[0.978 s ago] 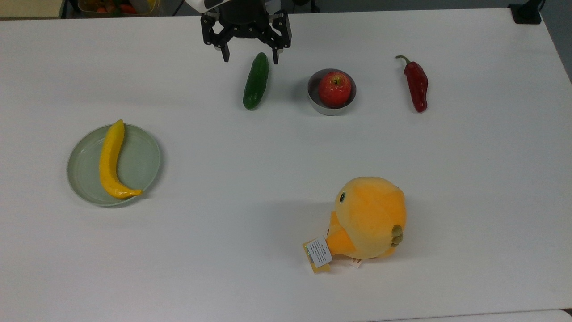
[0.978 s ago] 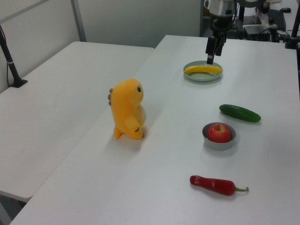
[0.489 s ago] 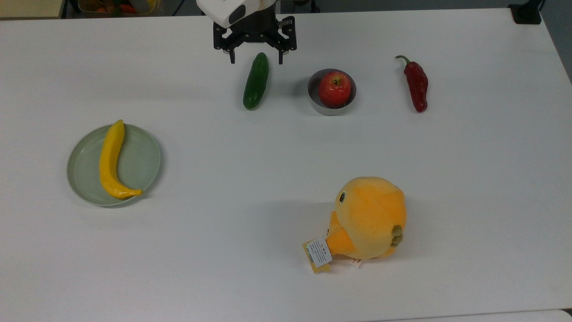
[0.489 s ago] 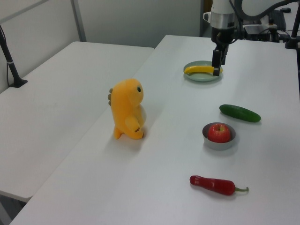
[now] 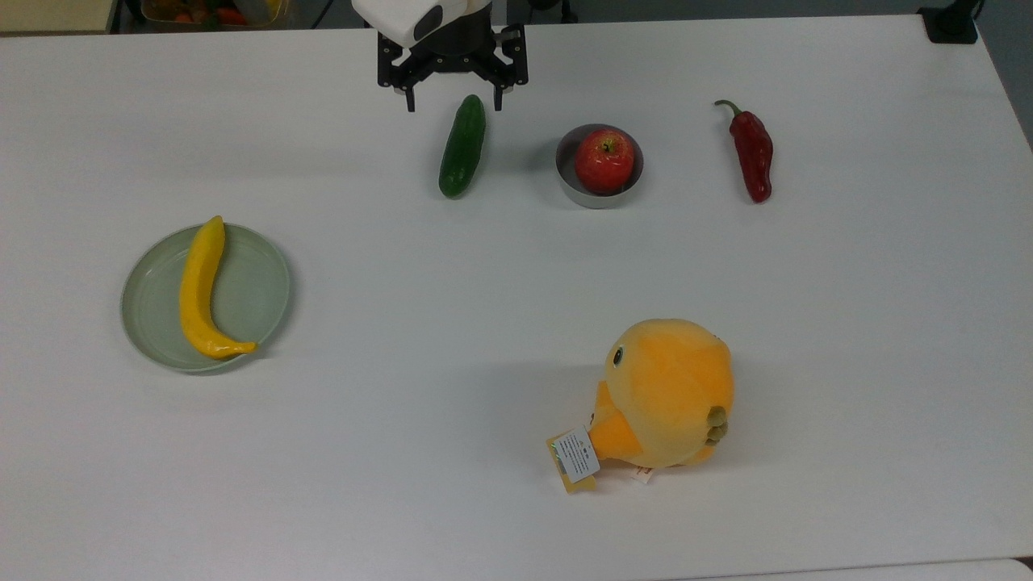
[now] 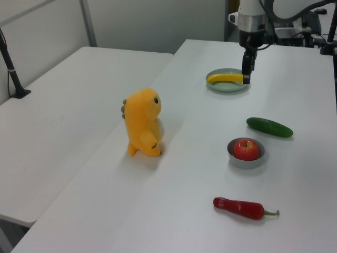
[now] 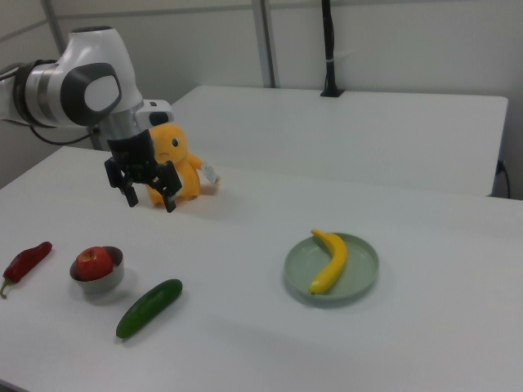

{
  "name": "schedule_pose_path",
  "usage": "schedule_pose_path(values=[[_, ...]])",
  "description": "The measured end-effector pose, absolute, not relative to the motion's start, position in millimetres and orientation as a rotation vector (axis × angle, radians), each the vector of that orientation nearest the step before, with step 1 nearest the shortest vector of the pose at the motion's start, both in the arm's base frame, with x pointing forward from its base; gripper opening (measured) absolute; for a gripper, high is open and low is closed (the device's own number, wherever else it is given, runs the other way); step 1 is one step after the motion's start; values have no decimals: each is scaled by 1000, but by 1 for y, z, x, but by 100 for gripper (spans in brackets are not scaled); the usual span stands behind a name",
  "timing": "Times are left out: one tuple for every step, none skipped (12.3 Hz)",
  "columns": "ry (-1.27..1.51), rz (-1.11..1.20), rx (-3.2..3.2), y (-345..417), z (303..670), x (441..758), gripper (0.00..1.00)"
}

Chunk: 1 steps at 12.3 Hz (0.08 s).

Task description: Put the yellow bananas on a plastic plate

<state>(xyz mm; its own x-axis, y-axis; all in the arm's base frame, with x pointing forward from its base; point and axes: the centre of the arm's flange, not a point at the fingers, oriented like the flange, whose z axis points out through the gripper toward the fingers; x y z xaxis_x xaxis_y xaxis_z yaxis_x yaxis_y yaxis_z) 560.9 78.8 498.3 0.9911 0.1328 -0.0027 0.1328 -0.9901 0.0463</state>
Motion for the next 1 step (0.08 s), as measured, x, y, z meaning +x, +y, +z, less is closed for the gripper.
schedule_pose_path(values=[[198,6,3089,75,501,561,100]])
